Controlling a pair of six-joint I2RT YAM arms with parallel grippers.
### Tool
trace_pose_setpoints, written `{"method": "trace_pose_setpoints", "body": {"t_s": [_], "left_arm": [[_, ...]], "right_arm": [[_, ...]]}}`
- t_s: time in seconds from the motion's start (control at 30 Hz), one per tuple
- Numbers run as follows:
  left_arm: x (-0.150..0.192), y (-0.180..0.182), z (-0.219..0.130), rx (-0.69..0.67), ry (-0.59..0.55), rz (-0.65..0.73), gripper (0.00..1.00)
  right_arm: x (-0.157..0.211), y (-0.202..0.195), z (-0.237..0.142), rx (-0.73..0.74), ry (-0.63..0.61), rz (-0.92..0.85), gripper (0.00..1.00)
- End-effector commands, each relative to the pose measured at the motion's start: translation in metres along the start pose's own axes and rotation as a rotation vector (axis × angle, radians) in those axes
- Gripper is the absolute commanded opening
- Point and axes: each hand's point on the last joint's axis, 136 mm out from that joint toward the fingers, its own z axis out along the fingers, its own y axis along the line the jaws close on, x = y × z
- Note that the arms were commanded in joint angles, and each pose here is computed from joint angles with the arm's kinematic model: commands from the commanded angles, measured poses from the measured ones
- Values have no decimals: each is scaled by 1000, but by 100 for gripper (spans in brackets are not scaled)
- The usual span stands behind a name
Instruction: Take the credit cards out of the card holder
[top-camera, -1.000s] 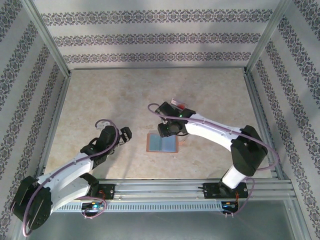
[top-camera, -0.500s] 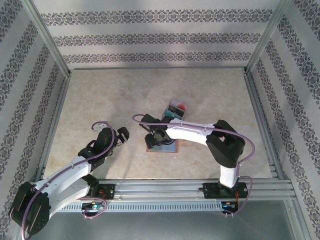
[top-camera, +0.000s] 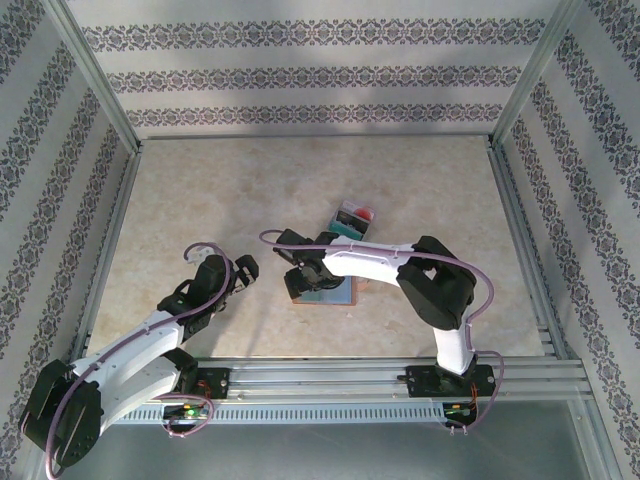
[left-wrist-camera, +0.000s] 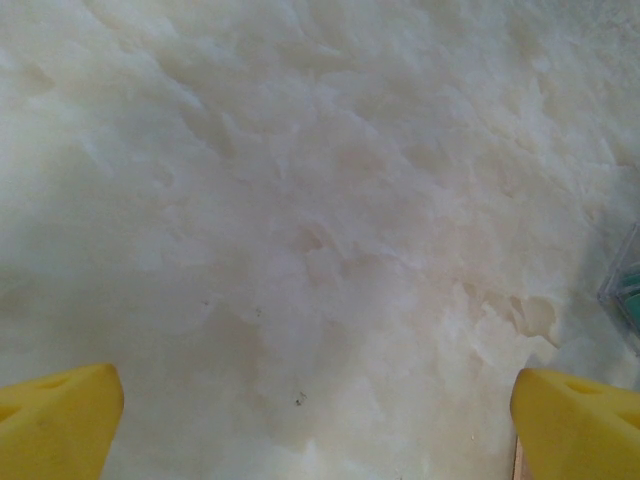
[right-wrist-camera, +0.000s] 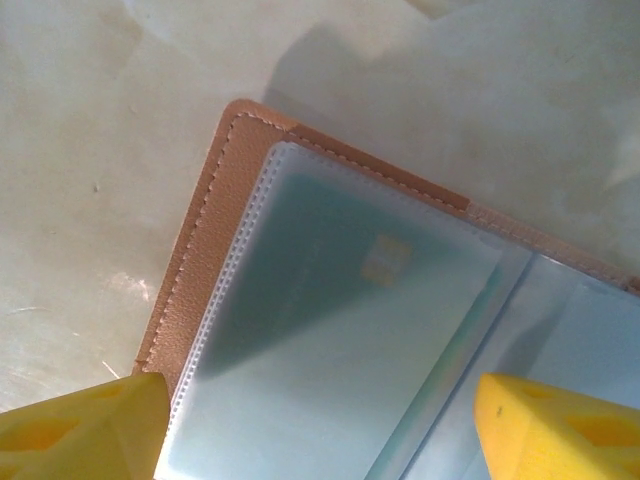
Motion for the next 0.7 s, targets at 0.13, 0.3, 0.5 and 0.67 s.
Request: {"method": "trace_pose_setpoints", "body": {"t_s": [0.13,0.3,0.5,0.67], "left_arm": [[-2,0,4,7,-4,-33,99],[-4,-3,3,11,-6,-26,99],[-7,-5,2,13,-6,-13,99],[-10,-10,0,22,-5,5,99]], "right_arm": [[9,4,8,0,36,-5,78],[14,2,12,4,52,-13,72],[19,-5,15,23,63,-13,55],[17,-9,9,42,45,-16,49]]}}
